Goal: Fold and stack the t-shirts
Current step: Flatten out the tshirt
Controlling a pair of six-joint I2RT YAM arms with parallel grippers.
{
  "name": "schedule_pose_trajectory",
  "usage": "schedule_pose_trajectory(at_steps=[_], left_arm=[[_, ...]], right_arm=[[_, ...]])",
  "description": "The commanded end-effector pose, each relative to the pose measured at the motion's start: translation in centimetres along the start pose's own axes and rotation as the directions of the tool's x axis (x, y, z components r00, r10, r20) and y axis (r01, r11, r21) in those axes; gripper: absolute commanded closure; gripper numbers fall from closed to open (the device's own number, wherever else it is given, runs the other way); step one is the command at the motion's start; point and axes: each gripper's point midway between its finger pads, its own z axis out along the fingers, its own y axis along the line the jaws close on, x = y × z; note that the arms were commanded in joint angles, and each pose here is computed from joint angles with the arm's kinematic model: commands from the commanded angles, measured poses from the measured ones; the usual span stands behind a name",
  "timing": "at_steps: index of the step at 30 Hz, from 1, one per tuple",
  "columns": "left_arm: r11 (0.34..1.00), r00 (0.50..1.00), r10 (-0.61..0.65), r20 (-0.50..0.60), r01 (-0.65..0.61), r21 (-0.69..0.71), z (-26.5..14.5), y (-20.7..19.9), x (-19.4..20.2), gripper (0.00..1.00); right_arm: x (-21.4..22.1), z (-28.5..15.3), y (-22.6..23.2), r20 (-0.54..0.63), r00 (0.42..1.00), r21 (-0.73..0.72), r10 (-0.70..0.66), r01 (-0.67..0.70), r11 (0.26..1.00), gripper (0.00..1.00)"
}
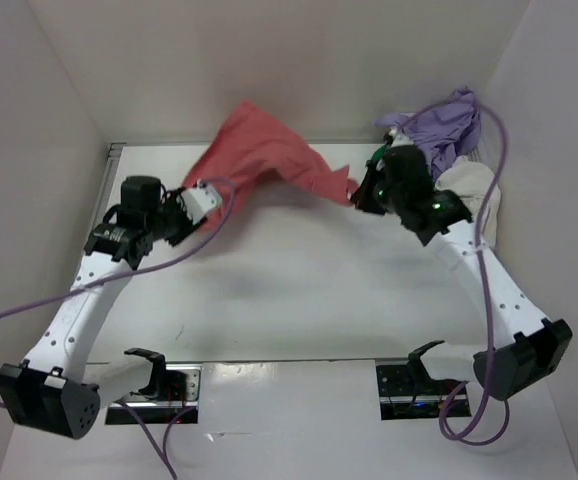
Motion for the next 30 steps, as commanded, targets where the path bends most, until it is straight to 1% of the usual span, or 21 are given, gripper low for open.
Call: schedule_pose_trajectory(at_steps=[1,2,3,6,7,9,10,11,13,14,15,16,17,18,19,20,21,22,24,25,30], left_arm=[[0.98,0.989,0.111,-0.094,-0.093,0.176,-3.2,-5.5,5.0,0.45],[0.974,0.986,0.118,-0.12,-0.091,0.209,-4.1,-6.7,6.1,0.37],[0.976,0.985,0.133,-0.111,-0.11,0.189,-5.1,-6.9,6.2,0.29],[0.985,0.985,0.128,-0.116,-0.112,0.134,-5.3,-6.2,6.4,0.26],[0.993,0.991,0.086,-0.103,-0.076,0.09,-4.5,-5.3,5.8,0.26],[0.998,0.991,0.019,-0.131,-0.011,0.064,-2.5,-3.9,5.7,0.26],[0.999,0.994,-0.036,-0.099,0.039,0.026,-1.3,-2.8,4.6,0.26],[0.996,0.99,-0.067,-0.123,0.074,0.053,0.9,-2.7,4.9,0.26],[0.995,0.994,-0.1,-0.048,0.102,0.024,3.2,-0.3,2.0,0.26],[0.984,0.985,-0.156,-0.07,0.161,0.069,5.9,-0.6,2.3,0.26],[0.985,0.986,-0.165,-0.004,0.165,0.04,6.9,1.6,-0.4,0.26],[0.977,0.979,-0.198,-0.044,0.2,0.076,10.0,1.5,0.5,0.26],[0.97,0.973,-0.227,-0.038,0.229,0.081,11.3,2.1,-0.1,0.26],[0.972,0.975,-0.22,-0.024,0.221,0.082,12.7,2.7,-0.9,0.26],[0.968,0.974,-0.219,-0.057,0.224,0.114,15.5,1.9,-0.2,0.26],[0.977,0.981,-0.19,-0.027,0.191,0.094,16.5,3.2,-1.8,0.26],[0.984,0.986,-0.165,-0.036,0.168,0.066,18.0,3.4,-1.9,0.24],[0.982,0.982,-0.162,-0.099,0.17,0.077,20.4,2.7,0.3,0.24],[0.989,0.983,-0.133,-0.124,0.139,0.044,22.5,3.1,1.0,0.24],[0.99,0.979,-0.12,-0.165,0.131,0.056,24.1,2.3,2.9,0.24],[0.988,0.97,-0.059,-0.238,0.09,0.122,25.9,-0.1,6.7,0.23]], right_arm=[[6.7,2.2,0.0,-0.128,0.985,-0.056,0.113,-0.121,0.991,1.0],[8.0,1.9,0.2,-0.147,0.98,-0.07,0.133,-0.144,0.987,1.0],[10.5,2.4,-1.1,-0.192,0.971,-0.034,0.144,-0.153,0.988,1.0],[13.3,2.5,-2.4,-0.235,0.96,0.003,0.15,-0.153,0.988,1.0],[13.7,2.5,-2.6,-0.243,0.958,0.01,0.15,-0.152,0.988,1.0],[14.5,2.7,-3.3,-0.253,0.956,0.033,0.15,-0.147,0.989,1.0],[14.6,2.7,-3.5,-0.254,0.955,0.046,0.15,-0.143,0.989,1.0],[15.1,2.7,-3.8,-0.262,0.953,0.052,0.151,-0.142,0.989,1.0],[15.5,3.0,-4.3,-0.27,0.951,0.074,0.151,-0.136,0.988,1.0],[15.8,3.3,-4.4,-0.28,0.948,0.082,0.151,-0.133,0.988,1.0],[16.7,3.7,-4.8,-0.304,0.942,0.098,0.143,-0.119,0.988,1.0],[17.0,3.9,-5.0,-0.313,0.939,0.105,0.144,-0.117,0.988,1.0],[17.0,4.2,-5.5,-0.311,0.938,0.124,0.151,-0.117,0.985,1.0],[17.7,4.4,-5.9,-0.33,0.933,0.136,0.143,-0.103,0.985,1.0],[18.2,4.9,-6.4,-0.346,0.926,0.158,0.152,-0.102,0.982,1.0],[18.5,5.1,-6.6,-0.358,0.923,0.162,0.142,-0.089,0.983,1.0],[18.4,5.5,-7.1,-0.362,0.92,0.166,0.151,-0.096,0.982,1.0],[19.1,5.9,-7.4,-0.384,0.91,0.182,0.154,-0.089,0.979,1.0],[19.1,6.3,-7.6,-0.394,0.904,0.189,0.168,-0.099,0.977,1.0],[18.8,6.9,-7.7,-0.395,0.903,0.186,0.169,-0.102,0.977,1.0],[18.2,7.8,-7.8,-0.397,0.901,0.183,0.177,-0.111,0.977,1.0]])
